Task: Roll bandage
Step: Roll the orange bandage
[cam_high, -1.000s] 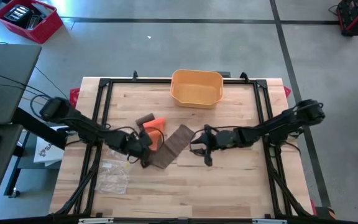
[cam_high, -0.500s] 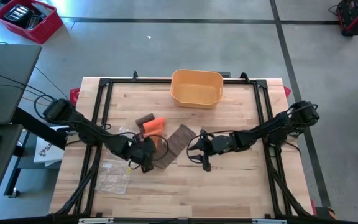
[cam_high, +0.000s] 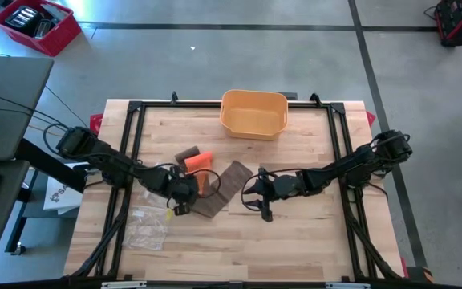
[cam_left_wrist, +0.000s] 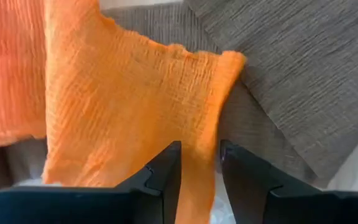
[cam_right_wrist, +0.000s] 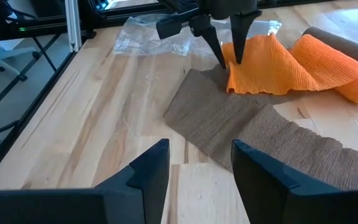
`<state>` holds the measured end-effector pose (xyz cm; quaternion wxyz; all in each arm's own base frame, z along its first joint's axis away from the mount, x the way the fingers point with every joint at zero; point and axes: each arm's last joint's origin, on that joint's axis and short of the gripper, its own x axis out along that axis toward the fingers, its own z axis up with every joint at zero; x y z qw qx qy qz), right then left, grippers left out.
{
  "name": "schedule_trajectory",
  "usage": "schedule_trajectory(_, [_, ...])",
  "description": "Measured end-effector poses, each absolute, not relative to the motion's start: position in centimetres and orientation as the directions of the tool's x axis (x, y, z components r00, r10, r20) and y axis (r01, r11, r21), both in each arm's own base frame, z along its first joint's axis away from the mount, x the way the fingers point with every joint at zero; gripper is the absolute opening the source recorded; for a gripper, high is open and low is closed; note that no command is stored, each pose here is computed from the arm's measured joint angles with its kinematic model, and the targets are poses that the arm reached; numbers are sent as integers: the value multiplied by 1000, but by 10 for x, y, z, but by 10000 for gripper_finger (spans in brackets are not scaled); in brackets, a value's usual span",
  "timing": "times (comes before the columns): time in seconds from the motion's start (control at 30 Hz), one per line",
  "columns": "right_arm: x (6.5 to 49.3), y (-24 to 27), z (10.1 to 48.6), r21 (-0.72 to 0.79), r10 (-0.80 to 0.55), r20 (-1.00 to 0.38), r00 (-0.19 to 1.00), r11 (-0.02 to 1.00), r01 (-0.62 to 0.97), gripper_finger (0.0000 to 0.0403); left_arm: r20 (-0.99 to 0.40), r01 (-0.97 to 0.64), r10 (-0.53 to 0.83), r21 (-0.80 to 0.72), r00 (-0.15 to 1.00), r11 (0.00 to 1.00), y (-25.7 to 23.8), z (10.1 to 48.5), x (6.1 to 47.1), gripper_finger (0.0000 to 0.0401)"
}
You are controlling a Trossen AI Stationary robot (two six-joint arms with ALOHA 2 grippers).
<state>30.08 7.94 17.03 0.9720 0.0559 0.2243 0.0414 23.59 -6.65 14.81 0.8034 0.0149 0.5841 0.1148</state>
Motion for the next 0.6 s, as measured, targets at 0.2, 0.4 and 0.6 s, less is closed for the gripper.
schedule_trajectory(0.2, [301,79,170,127,106,-431,896,990,-56,163,-931,-157,221,181,291,971,-61,148,238,100])
schedule_trajectory(0.4, [300,79,169,125,104,-441,891,991,-54,163,-931,-161,218,177,292,971,-61,148,238,34])
schedule_trajectory(0.6, [300,79,168,121,102,-457,883,991,-52,163,-927,-164,155,104,341,981,-78,162,245,6])
